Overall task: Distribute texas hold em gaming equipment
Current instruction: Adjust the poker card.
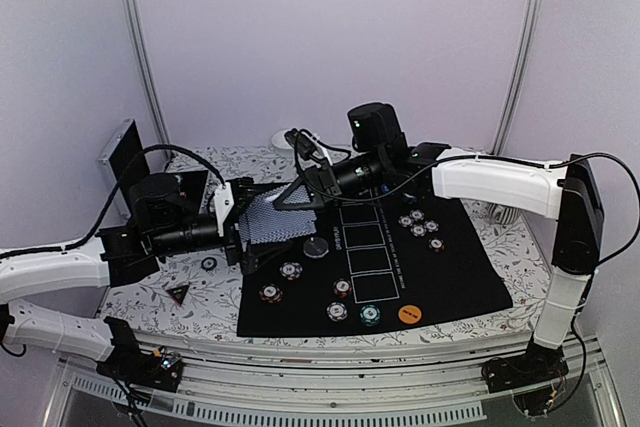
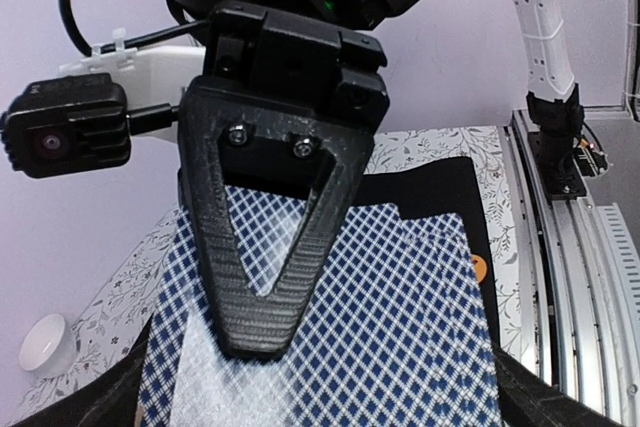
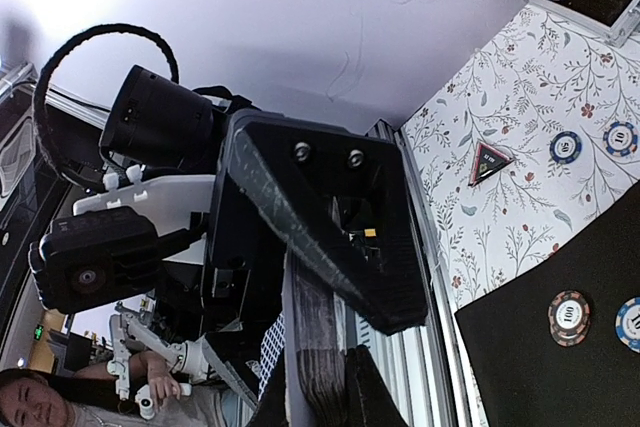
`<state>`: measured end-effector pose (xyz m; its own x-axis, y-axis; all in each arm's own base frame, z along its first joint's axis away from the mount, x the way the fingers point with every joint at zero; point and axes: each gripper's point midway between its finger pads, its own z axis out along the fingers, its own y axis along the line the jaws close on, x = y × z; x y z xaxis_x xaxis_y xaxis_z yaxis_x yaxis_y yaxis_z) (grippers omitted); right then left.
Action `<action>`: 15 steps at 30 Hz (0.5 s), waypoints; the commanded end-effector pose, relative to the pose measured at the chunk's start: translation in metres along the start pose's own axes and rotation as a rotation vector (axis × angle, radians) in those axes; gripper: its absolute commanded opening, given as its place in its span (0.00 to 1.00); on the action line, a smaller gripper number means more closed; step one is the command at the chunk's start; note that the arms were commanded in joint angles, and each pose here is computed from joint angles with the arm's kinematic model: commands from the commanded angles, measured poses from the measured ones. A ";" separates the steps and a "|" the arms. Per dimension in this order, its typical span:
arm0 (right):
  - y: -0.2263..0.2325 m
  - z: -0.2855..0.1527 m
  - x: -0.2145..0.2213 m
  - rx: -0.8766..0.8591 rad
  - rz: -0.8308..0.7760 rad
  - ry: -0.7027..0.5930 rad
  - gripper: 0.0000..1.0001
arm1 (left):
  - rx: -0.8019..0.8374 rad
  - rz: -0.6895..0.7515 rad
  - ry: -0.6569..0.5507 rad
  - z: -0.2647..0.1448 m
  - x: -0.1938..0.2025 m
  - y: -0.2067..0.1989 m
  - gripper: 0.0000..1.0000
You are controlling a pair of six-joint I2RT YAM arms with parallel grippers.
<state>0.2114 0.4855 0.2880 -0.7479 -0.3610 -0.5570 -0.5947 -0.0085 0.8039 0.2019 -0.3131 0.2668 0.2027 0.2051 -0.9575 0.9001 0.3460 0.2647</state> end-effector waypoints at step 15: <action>0.019 0.004 -0.001 -0.080 -0.032 0.011 0.03 | 0.013 0.030 0.001 -0.003 0.002 -0.001 0.77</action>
<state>0.2092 0.4857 0.2911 -0.7390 -0.3619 -0.5683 -0.5986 -0.0343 0.8003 0.2009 -0.3105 0.2734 0.2238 0.1952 -0.9549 0.8931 0.3511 0.2811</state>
